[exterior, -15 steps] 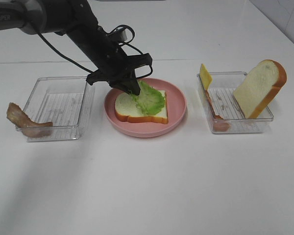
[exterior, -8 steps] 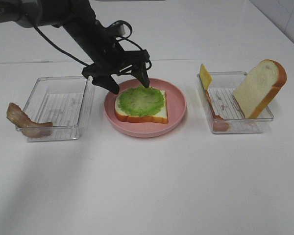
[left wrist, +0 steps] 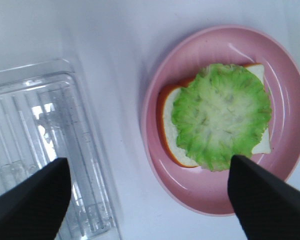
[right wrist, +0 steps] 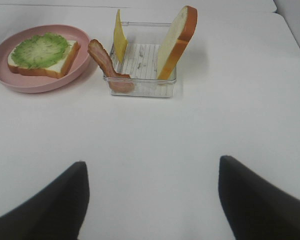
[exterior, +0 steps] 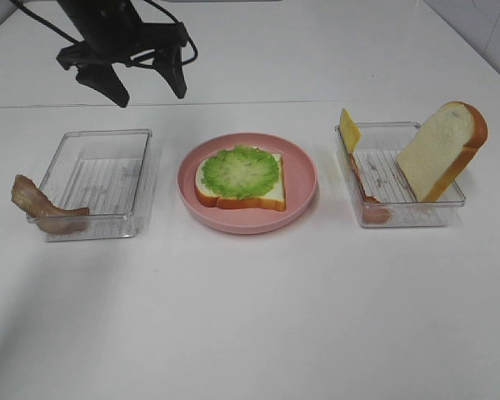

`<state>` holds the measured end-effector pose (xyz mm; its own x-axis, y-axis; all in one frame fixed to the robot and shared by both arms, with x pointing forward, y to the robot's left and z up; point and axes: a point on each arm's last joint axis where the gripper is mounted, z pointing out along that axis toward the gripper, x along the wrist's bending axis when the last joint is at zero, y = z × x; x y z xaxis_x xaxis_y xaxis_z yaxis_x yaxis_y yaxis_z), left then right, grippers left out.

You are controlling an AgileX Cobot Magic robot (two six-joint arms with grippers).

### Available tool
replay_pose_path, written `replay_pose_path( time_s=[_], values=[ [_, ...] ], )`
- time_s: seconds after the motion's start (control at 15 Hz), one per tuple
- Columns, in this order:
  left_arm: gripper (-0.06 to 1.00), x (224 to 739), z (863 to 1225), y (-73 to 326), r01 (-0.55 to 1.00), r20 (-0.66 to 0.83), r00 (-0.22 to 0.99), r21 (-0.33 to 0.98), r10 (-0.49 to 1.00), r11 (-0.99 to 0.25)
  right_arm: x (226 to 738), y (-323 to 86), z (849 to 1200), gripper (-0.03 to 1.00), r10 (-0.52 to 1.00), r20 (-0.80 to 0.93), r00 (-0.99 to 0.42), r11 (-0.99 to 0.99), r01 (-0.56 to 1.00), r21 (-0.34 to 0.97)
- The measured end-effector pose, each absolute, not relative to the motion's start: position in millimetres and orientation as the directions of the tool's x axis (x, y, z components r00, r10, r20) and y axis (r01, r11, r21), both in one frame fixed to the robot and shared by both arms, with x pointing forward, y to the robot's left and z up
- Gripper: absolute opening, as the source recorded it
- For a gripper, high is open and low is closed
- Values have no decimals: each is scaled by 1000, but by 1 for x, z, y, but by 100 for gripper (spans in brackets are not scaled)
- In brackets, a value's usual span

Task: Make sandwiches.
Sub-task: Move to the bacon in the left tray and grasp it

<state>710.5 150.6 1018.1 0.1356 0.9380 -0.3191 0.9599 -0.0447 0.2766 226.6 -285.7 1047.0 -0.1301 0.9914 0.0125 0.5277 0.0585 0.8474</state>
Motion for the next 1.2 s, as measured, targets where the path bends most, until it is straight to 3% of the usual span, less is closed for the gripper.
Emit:
replay_pose_path(
  time_s=[0.4,0.73,0.87,1.2],
  values=[
    [73,691,1070,207,931,-191,75,365,979,0,227,-285,1047,69,991,15,-132,57,528,848],
    [72,649,1089,224,938,-106,56,347,993,-16,227,-285,1047,69,991,16,-132,57,527,848],
    [72,632,1086,227,950,-106,32,311,994,2,227,-285,1047,69,991,16,-132,57,527,848],
    [72,606,1036,243,990,34,-34,138,999,29,227,-285,1047,69,991,16,-132,57,527,848]
  ],
)
